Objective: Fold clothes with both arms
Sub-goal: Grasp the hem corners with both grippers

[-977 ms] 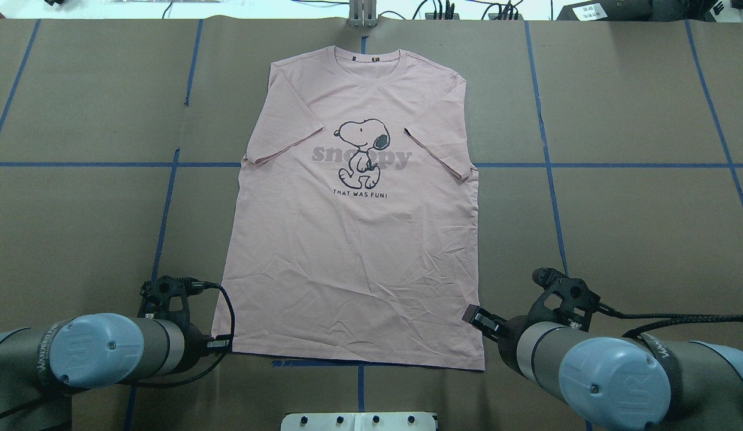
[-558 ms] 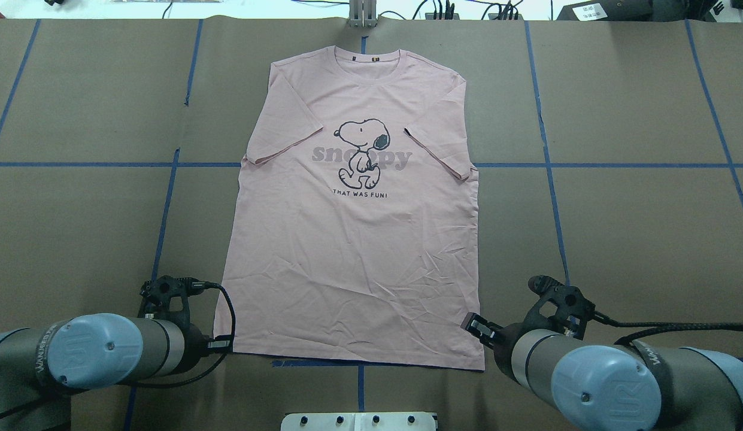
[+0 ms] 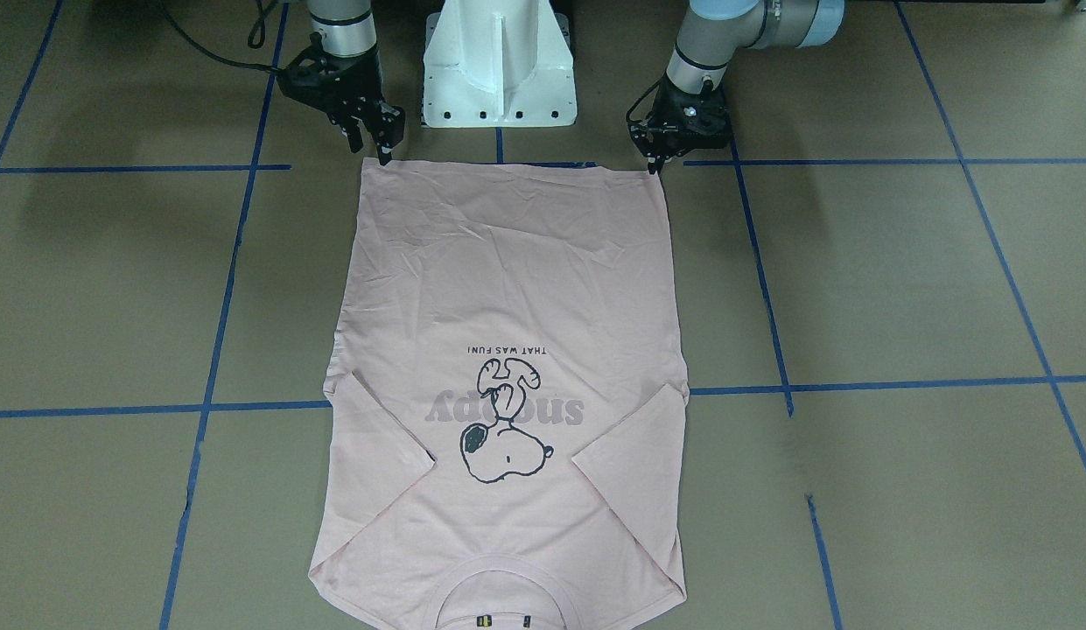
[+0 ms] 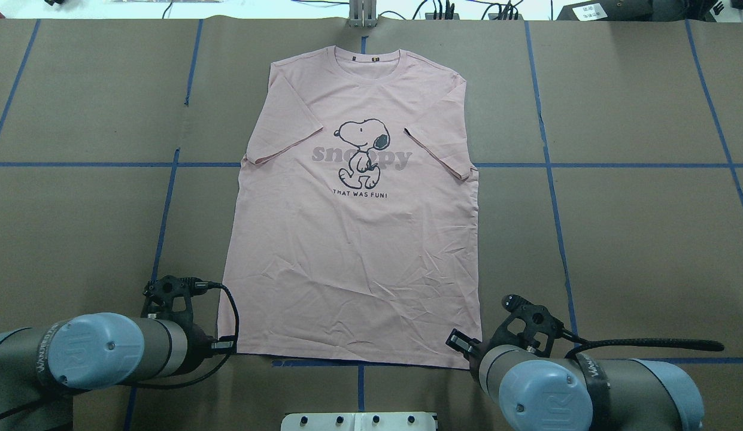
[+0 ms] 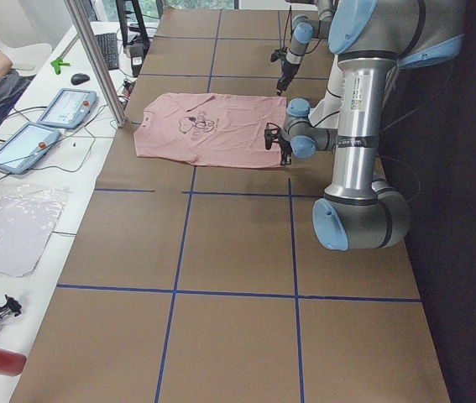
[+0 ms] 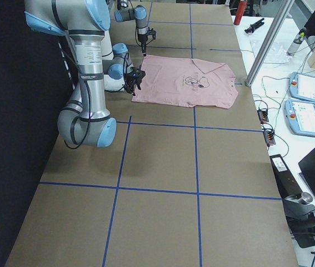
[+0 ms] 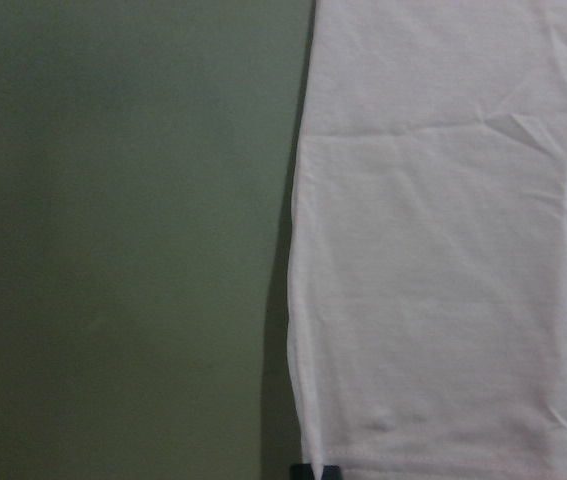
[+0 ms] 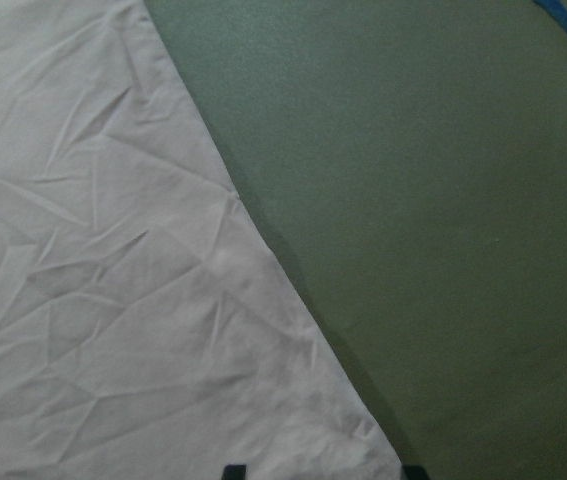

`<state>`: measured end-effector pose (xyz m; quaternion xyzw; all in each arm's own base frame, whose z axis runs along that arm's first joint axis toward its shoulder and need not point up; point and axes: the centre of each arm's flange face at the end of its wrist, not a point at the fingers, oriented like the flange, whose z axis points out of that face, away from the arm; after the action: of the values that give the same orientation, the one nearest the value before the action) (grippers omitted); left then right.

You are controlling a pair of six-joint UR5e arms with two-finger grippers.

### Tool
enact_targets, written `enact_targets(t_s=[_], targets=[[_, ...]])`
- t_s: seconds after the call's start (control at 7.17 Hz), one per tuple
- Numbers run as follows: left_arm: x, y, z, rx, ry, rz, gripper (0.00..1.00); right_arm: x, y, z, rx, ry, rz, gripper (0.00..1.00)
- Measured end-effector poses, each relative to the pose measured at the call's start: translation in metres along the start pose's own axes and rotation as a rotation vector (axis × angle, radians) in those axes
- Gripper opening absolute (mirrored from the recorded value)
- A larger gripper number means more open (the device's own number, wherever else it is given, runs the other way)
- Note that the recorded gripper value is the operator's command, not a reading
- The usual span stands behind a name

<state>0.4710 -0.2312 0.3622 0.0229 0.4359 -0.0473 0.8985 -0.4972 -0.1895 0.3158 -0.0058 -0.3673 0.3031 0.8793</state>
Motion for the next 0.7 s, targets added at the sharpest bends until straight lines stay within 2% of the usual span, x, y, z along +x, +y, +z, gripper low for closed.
enact_targets(t_s=[0.28, 0.7], targets=[[0.001, 0.0, 0.0, -0.002, 0.002, 0.001, 0.0, 0.005, 0.005, 0.016, 0.011, 0.032, -0.005, 0.6], [0.001, 0.001, 0.0, -0.002, 0.003, 0.001, 0.0, 0.009, 0.01, 0.023, 0.014, 0.046, -0.012, 0.6]])
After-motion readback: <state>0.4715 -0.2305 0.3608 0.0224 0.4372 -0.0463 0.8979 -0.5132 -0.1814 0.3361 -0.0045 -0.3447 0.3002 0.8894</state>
